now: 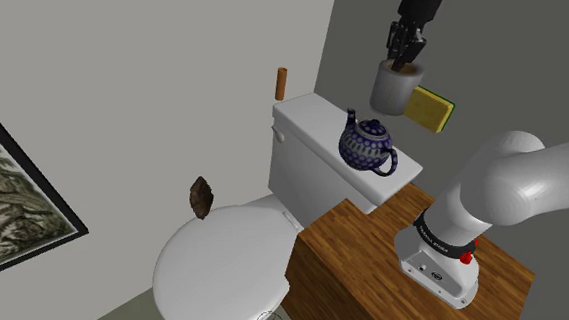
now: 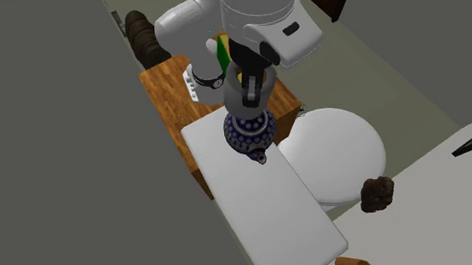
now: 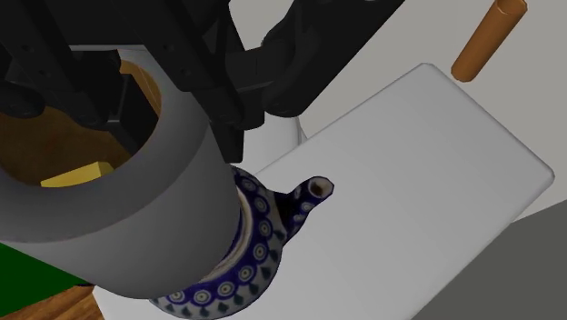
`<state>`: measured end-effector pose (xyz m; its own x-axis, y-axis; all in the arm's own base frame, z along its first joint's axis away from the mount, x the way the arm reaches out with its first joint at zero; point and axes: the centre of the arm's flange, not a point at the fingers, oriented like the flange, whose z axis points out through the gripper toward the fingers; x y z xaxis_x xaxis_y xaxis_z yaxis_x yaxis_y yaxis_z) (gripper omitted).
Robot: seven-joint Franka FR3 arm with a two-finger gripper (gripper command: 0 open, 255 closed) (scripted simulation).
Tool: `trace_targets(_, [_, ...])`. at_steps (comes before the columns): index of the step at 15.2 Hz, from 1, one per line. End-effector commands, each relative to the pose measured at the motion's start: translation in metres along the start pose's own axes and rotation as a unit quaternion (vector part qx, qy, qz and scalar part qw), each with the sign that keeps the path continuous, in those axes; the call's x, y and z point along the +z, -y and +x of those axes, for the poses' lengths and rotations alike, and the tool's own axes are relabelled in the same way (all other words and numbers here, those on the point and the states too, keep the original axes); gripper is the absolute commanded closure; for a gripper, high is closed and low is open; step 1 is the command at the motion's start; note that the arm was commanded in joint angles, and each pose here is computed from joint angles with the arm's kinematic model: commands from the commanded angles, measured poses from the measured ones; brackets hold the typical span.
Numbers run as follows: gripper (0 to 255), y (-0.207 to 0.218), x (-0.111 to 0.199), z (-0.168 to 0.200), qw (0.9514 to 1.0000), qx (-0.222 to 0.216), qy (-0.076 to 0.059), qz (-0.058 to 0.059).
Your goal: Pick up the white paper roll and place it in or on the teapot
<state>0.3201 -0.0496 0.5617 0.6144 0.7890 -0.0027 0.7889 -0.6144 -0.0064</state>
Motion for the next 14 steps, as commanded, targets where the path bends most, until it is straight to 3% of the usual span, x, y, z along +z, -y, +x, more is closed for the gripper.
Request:
trace_targets(1, [255, 0.0, 0.011, -0.001, 1.0, 0.0, 0.0, 0.0])
trace_targets(9, [255, 0.0, 0.054, -0.001, 1.0, 0.0, 0.0, 0.0])
trace_targets(14, [255, 0.0, 0.054, -0.001, 1.0, 0.0, 0.0, 0.0])
